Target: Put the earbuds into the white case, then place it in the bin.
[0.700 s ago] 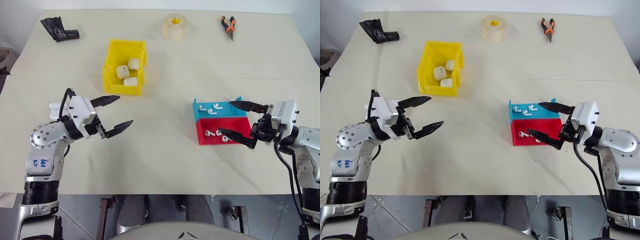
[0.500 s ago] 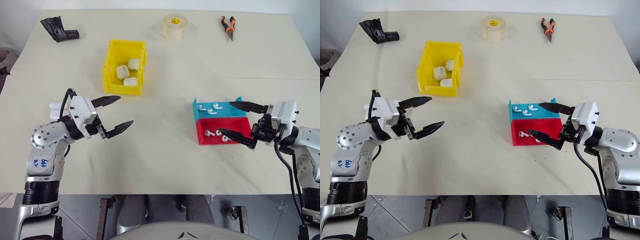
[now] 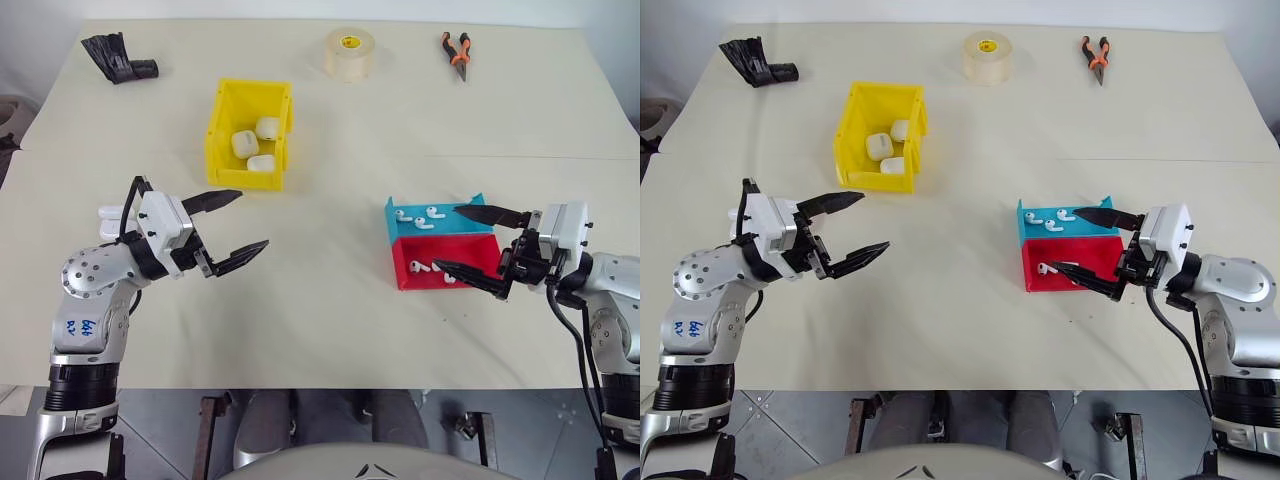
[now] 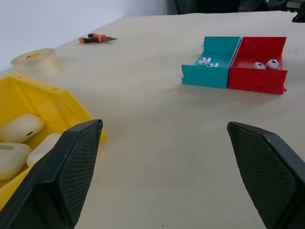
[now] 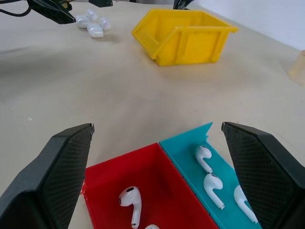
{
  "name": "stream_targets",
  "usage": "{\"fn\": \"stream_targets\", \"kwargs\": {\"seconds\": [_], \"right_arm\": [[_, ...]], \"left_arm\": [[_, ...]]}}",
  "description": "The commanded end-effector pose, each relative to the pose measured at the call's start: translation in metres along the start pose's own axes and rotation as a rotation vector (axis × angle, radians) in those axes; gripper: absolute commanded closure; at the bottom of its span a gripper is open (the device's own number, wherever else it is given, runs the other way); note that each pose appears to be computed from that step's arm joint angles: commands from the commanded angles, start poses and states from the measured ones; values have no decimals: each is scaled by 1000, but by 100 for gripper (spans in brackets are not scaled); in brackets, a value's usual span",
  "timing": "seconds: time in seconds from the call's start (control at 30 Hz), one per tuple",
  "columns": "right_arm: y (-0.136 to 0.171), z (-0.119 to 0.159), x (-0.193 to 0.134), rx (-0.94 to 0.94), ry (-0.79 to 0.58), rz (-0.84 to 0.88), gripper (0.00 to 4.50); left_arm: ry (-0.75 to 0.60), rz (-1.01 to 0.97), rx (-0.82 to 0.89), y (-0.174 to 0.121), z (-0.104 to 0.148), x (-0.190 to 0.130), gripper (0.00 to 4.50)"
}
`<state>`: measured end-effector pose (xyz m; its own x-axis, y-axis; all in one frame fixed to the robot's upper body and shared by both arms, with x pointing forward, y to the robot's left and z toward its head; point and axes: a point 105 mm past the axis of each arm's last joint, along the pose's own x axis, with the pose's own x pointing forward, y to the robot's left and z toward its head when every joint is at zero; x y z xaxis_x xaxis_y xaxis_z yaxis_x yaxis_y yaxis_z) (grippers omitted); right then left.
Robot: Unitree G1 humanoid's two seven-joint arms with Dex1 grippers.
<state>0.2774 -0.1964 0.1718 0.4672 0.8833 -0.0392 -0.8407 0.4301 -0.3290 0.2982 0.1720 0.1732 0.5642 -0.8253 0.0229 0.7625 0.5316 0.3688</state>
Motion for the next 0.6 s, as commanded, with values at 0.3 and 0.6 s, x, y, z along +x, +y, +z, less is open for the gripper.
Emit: {"fn": "stream_targets", "kwargs": {"seconds": [0.3, 0.6], "right_arm": [[12, 45, 47, -80, -290, 88, 0], [14, 49, 59, -99, -355, 147, 0]], "left_arm": [[157, 581, -59, 15, 1, -65, 5], [407, 880, -253, -1, -26, -111, 5]]}}
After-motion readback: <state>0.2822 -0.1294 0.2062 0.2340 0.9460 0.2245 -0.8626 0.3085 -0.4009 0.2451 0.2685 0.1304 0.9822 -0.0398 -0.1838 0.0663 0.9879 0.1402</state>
